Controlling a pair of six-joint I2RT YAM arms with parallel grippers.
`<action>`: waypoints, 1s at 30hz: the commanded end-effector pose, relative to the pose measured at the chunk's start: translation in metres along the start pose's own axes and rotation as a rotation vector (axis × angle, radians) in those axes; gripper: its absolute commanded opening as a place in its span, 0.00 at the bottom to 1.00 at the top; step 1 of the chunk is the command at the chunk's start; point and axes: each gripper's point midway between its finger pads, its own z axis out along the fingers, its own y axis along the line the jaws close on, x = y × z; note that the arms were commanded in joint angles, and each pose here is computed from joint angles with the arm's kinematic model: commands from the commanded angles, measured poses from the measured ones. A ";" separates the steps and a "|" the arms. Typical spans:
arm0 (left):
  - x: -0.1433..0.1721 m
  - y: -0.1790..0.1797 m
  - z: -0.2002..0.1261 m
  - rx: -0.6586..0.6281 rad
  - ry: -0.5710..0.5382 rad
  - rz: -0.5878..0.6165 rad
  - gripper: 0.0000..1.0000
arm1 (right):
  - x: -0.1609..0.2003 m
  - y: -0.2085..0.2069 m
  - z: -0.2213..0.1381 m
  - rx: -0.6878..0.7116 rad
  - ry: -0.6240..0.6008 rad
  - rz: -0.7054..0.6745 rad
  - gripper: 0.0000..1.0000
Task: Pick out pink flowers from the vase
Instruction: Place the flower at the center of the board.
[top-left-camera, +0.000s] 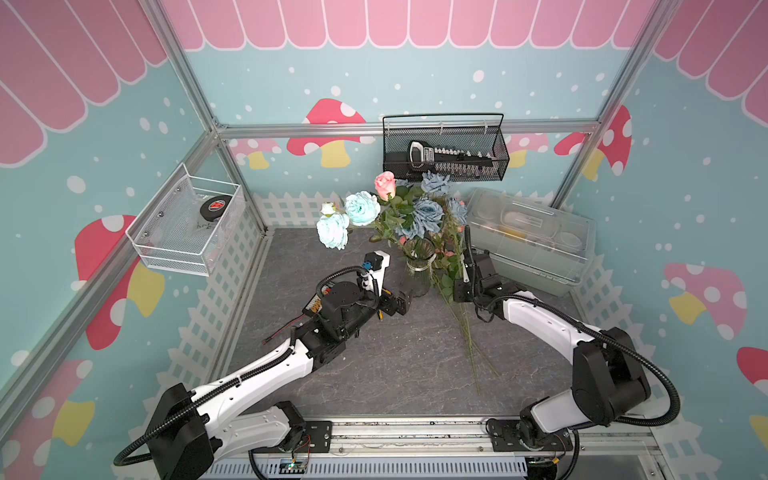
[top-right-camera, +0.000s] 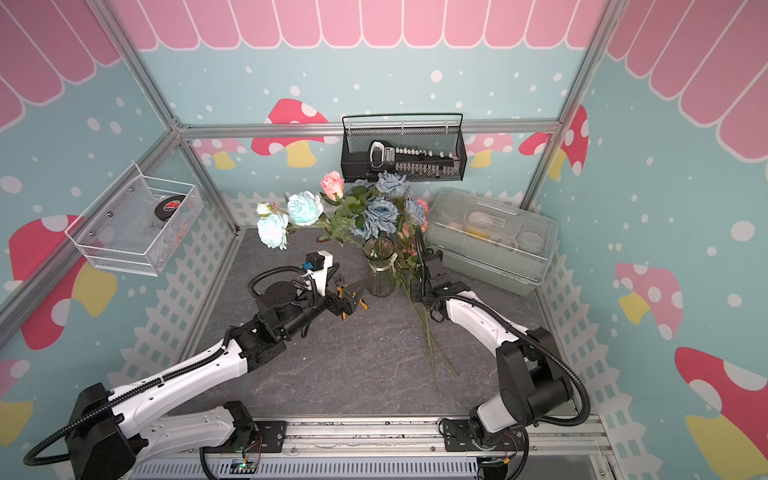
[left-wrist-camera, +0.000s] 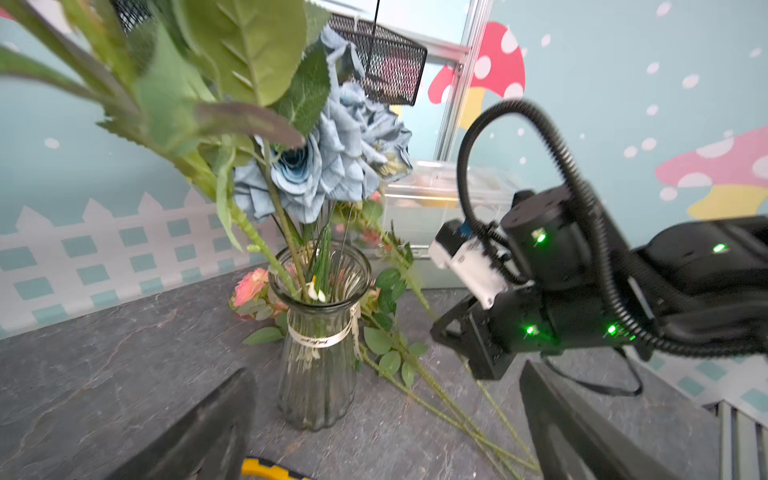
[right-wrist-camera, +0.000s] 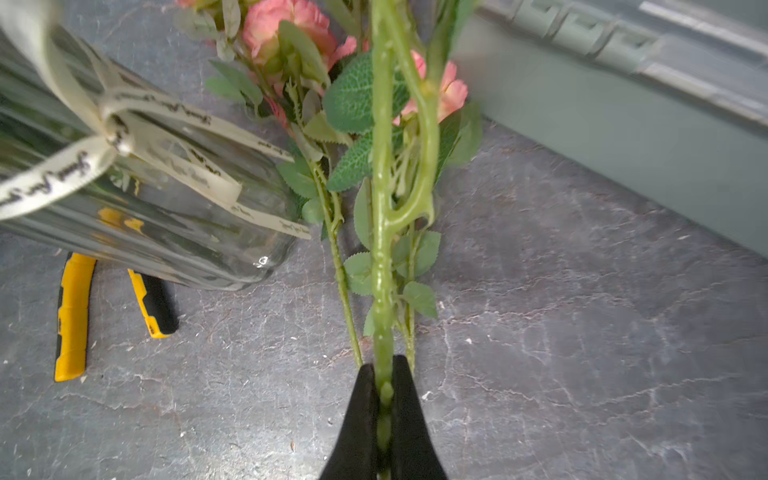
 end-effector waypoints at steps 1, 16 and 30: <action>-0.026 -0.008 0.005 0.031 -0.088 -0.044 0.98 | -0.001 0.010 0.010 -0.055 0.021 0.000 0.00; -0.035 0.008 0.066 -0.169 -0.139 -0.120 0.98 | 0.009 -0.009 0.010 0.051 0.061 -0.006 0.78; -0.015 0.032 0.085 -0.324 -0.159 -0.093 0.98 | -0.020 -0.013 -0.057 0.014 -0.157 0.030 0.93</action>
